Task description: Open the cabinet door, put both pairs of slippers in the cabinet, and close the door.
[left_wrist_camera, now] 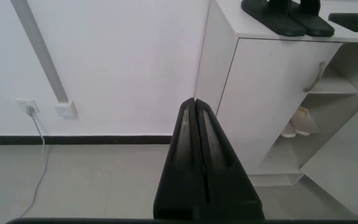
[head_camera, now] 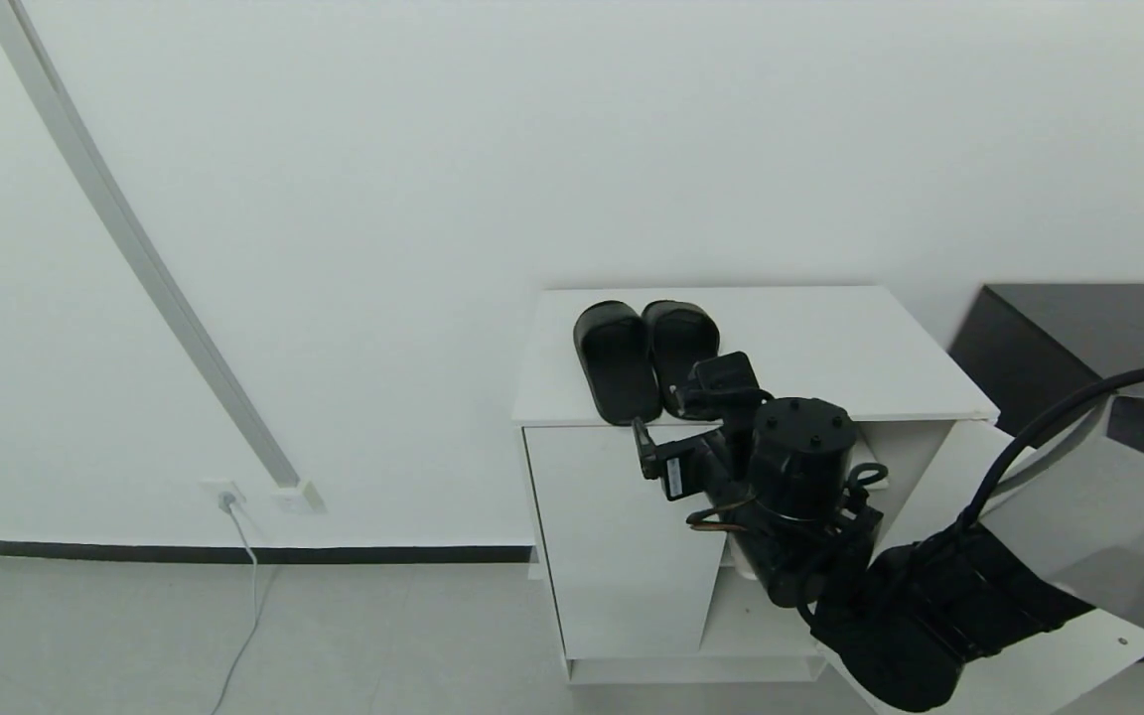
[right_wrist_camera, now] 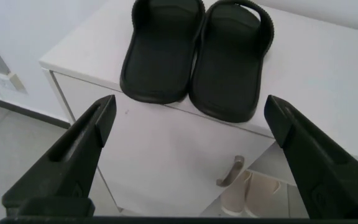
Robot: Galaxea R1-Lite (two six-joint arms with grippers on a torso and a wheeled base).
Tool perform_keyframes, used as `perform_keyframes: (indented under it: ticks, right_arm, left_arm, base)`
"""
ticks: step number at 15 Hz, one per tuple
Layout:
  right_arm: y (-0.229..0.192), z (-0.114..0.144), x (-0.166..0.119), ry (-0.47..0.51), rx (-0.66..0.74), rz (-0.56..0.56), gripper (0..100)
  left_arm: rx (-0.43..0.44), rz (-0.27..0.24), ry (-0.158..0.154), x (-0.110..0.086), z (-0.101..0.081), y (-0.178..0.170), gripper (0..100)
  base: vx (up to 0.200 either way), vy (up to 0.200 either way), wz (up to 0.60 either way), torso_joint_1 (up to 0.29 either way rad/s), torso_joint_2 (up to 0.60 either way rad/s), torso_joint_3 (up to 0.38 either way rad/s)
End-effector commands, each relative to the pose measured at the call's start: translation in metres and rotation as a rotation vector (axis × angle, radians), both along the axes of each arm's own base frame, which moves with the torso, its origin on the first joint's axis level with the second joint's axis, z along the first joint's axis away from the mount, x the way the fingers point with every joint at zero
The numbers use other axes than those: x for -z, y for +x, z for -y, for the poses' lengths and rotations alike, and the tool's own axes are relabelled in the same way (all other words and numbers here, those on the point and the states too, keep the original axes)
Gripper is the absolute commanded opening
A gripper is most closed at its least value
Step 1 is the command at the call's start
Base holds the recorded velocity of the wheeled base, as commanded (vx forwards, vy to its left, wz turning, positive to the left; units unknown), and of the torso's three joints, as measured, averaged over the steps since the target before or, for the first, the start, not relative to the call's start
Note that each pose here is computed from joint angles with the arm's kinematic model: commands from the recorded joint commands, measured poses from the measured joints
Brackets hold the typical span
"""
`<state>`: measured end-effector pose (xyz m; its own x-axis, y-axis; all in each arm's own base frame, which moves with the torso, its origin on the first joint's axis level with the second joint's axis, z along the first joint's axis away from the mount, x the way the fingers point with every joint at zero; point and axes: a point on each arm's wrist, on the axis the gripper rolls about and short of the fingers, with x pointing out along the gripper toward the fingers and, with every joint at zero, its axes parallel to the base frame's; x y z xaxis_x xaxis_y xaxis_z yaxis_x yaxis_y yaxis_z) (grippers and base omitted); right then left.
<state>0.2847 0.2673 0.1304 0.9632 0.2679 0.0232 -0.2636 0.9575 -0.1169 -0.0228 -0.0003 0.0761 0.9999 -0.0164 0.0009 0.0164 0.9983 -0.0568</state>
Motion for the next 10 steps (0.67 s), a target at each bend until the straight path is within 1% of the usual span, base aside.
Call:
perform_keyframes:
  ticks: [1,3,4,5,7,10]
  right_arm:
    - [0.013,-0.003,0.000,-0.005,0.008,-0.006,100]
    - [0.020,-0.010,-0.012,0.026,0.009,-0.037,100]
    - [0.026,-0.016,-0.022,0.070,0.011,-0.089,100]
    - [0.030,-0.020,-0.029,0.108,0.018,-0.170,100]
    - [0.029,-0.021,-0.029,0.118,0.018,-0.194,100]
    - [0.030,-0.021,-0.029,0.120,0.021,-0.193,100]
  left_arm:
    - [0.000,-0.001,0.003,0.000,0.000,0.000,0]
    - [0.000,-0.001,0.002,0.000,0.000,0.000,0]
    - [0.000,-0.001,0.002,0.000,0.000,0.000,0]
    - [0.002,-0.001,0.000,0.000,0.000,0.000,0]
    - [0.002,-0.001,0.002,0.000,0.000,0.000,0]
    - [0.002,-0.001,0.000,0.000,0.000,0.000,0]
  base:
    - [0.000,0.000,0.00,0.000,0.00,0.000]
    - [0.000,0.000,0.00,0.000,0.00,0.000]
    - [0.000,0.000,0.00,0.000,0.00,0.000]
    - [0.000,0.000,0.00,0.000,0.00,0.000]
    - [0.000,0.000,0.00,0.000,0.00,0.000]
    - [0.000,0.000,0.00,0.000,0.00,0.000]
